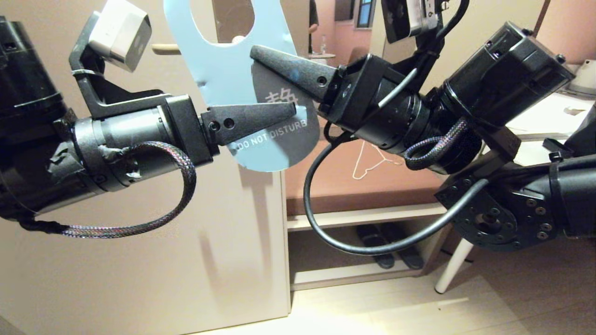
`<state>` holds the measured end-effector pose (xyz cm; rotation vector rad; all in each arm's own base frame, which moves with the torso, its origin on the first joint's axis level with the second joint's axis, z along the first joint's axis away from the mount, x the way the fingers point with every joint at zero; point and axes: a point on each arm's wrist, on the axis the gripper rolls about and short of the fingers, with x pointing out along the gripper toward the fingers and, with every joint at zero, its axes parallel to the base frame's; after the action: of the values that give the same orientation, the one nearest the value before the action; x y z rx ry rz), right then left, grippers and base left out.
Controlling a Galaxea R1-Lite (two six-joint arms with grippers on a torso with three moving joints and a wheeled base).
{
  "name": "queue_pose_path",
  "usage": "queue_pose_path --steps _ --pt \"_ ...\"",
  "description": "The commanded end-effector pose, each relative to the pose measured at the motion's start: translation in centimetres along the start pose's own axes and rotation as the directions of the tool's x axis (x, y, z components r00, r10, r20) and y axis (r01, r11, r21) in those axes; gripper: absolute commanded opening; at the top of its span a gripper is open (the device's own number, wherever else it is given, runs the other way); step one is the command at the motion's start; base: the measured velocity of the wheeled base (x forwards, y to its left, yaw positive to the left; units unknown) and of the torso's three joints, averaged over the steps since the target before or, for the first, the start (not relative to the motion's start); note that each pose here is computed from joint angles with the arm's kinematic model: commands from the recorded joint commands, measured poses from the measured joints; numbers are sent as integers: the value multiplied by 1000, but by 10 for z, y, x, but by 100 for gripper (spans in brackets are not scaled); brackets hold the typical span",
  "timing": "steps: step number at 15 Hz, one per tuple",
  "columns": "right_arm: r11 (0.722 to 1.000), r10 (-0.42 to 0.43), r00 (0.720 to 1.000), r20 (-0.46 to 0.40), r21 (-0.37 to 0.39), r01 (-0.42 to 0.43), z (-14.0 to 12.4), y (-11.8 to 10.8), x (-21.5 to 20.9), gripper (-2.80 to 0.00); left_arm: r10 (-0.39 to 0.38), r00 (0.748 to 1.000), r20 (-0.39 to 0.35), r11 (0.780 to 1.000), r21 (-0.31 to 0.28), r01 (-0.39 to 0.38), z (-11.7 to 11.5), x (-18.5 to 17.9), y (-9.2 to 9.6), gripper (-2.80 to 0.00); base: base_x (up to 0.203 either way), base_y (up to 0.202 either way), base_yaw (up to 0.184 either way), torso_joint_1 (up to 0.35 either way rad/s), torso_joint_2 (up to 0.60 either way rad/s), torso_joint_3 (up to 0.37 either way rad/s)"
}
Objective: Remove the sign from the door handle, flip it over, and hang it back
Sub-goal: Hand it to the other hand
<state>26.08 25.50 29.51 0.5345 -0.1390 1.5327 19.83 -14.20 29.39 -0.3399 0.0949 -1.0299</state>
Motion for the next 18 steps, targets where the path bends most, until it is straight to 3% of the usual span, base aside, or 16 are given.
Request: queue_pose_path --steps 1,4,12,18 --pt "1000 2 1000 -3 9 -2 -2 -2 0 -280 -7 1000 8 1000 1 7 2 -2 -2 0 0 0 0 0 0 0" --pt "1000 2 1000 -4 19 -1 -3 -3 1 -280 -16 1000 9 1000 -26 16 2 -3 -5 0 0 0 0 0 0 0" --pt "1000 -15 1000 21 13 14 -2 -7 4 -280 -23 1000 -8 999 -29 22 -3 1 -6 0 0 0 0 0 0 0" --pt "1000 -3 999 35 -1 3 3 -5 7 -280 -15 997 77 1000 3 15 -8 14 2 0 0 0 0 0 0 0"
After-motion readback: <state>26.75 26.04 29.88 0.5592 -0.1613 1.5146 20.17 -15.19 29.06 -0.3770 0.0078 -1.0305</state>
